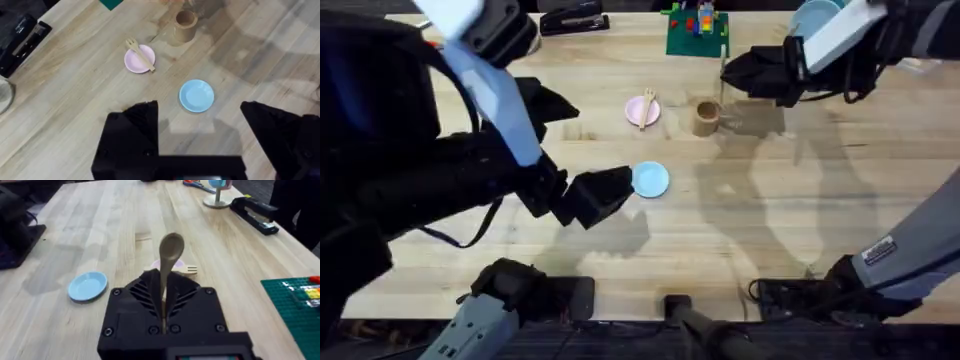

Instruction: Pick up a utensil and set it on the pink plate, then put the other utensil in the container.

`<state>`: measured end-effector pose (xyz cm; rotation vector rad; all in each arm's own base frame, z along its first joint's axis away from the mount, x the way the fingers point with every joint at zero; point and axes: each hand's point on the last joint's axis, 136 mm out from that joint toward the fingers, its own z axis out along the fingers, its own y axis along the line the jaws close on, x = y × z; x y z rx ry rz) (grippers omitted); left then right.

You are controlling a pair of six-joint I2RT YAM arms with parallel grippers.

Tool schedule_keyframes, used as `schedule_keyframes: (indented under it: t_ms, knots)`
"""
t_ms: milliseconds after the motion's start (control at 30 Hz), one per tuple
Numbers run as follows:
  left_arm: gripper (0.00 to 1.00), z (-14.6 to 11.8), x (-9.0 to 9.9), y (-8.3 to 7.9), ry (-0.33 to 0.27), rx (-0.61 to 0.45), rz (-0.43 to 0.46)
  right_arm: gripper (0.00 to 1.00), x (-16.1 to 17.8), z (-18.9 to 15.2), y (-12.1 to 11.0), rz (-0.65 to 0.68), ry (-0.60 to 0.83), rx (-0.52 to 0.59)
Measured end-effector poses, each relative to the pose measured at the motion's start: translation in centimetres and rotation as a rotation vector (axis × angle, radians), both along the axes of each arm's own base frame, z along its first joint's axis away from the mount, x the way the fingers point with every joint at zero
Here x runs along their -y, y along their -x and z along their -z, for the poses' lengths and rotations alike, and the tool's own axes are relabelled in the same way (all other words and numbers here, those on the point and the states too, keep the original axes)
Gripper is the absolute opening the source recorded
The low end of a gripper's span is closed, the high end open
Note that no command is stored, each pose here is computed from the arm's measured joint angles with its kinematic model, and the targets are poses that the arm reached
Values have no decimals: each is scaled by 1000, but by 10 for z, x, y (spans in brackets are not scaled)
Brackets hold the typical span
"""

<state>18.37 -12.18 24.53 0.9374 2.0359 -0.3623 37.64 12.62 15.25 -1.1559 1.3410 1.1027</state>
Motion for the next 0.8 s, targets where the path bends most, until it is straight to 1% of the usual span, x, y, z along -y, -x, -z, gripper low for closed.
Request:
schedule_keyframes:
  t_ms: [167, 200, 267, 433, 800]
  knots:
    - [995, 0, 0, 0, 0, 0, 0, 29, -7, 6, 0, -18, -3, -4]
    - [995, 0, 0, 0, 0, 0, 0, 29, -15, 11, 2, -42, -6, -9]
    - [995, 0, 0, 0, 0, 0, 0, 29, -18, 18, 2, -48, -7, -21]
    - [995, 0, 0, 0, 0, 0, 0, 29, -19, 34, 1, -50, -10, -58]
    - [995, 0, 0, 0, 0, 0, 0, 30, -18, 46, 1, -50, -13, -86]
